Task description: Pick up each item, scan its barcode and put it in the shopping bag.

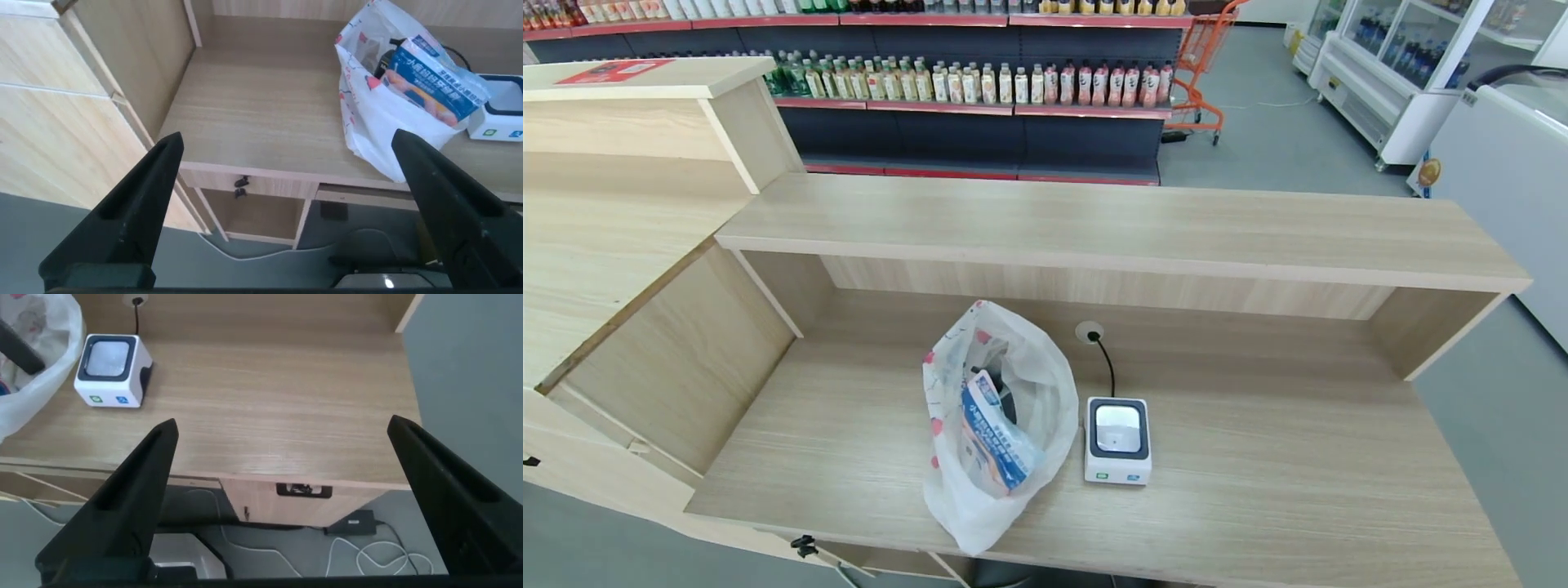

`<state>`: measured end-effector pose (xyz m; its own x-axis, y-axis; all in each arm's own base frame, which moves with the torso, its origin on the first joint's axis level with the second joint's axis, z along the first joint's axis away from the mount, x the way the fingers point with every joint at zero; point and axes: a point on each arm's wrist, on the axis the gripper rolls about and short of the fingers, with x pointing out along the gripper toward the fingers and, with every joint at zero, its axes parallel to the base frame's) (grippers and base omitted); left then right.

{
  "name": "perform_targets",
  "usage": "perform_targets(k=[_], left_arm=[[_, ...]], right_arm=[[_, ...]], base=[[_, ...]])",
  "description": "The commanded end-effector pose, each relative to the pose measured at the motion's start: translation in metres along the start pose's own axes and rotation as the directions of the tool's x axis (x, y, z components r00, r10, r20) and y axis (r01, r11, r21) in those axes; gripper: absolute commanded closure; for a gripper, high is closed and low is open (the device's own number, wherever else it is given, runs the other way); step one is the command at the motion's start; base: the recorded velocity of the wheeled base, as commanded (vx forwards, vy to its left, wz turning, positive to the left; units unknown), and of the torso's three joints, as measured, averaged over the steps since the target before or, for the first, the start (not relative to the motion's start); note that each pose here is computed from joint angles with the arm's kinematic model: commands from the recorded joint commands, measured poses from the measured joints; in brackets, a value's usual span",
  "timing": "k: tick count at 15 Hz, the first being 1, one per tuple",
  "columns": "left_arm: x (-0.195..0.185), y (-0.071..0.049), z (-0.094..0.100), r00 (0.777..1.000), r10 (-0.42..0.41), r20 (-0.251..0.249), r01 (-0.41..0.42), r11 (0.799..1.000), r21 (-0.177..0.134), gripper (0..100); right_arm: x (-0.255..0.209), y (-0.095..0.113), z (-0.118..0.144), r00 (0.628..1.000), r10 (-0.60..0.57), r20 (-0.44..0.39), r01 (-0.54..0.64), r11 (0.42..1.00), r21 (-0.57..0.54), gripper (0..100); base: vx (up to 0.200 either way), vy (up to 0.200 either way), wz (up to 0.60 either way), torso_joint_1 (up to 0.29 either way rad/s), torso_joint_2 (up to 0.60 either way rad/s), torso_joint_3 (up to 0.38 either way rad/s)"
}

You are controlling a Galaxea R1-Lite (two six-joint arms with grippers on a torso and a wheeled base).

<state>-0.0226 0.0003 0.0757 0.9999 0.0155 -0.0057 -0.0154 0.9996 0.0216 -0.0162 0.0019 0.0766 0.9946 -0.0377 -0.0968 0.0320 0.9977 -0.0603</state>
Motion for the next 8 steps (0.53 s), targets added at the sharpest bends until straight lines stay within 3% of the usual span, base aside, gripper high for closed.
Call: perform_targets(k=[1, 3, 4, 5, 8], left_arm=[[0.0003, 0.0000, 0.0000, 1.000, 0.001, -0.003, -0.001, 1.000, 0.002, 0], [-0.0003, 0.0001, -0.0001, 1.000, 0.001, 0.004, -0.001, 1.000, -0.008, 0], [-0.0002, 0.0000, -0.0006, 1.000, 0.001, 0.003, -0.001, 1.000, -0.008, 0], [-0.0003, 0.0001, -0.0001, 1.000, 0.001, 0.004, -0.001, 1.000, -0.009, 0], [-0.0002, 0.0000, -0.0006, 1.000, 0.001, 0.003, -0.001, 1.000, -0.009, 0]], right_arm=[[0.0004, 0.0000, 0.0000, 1.000, 0.000, -0.006, 0.000, 1.000, 0.000, 0], [0.0003, 0.0000, 0.0000, 1.000, 0.002, -0.004, -0.002, 1.000, 0.004, 0], [0.0003, 0.0000, -0.0001, 1.000, 0.002, -0.006, -0.002, 1.000, 0.006, 0], [0.0003, 0.0000, -0.0001, 1.000, 0.000, -0.006, 0.000, 1.000, 0.007, 100], [0.0003, 0.0000, -0.0001, 1.000, 0.000, -0.006, 0.000, 1.000, 0.001, 100]], base=[[0.200, 0.000, 0.00, 0.032, 0.00, -0.007], [0.200, 0.000, 0.00, 0.010, 0.01, 0.002], [0.000, 0.000, 0.00, 0.000, 0.00, 0.000], [0.000, 0.000, 0.00, 0.000, 0.00, 0.000], [0.000, 0.000, 0.00, 0.000, 0.00, 0.000]])
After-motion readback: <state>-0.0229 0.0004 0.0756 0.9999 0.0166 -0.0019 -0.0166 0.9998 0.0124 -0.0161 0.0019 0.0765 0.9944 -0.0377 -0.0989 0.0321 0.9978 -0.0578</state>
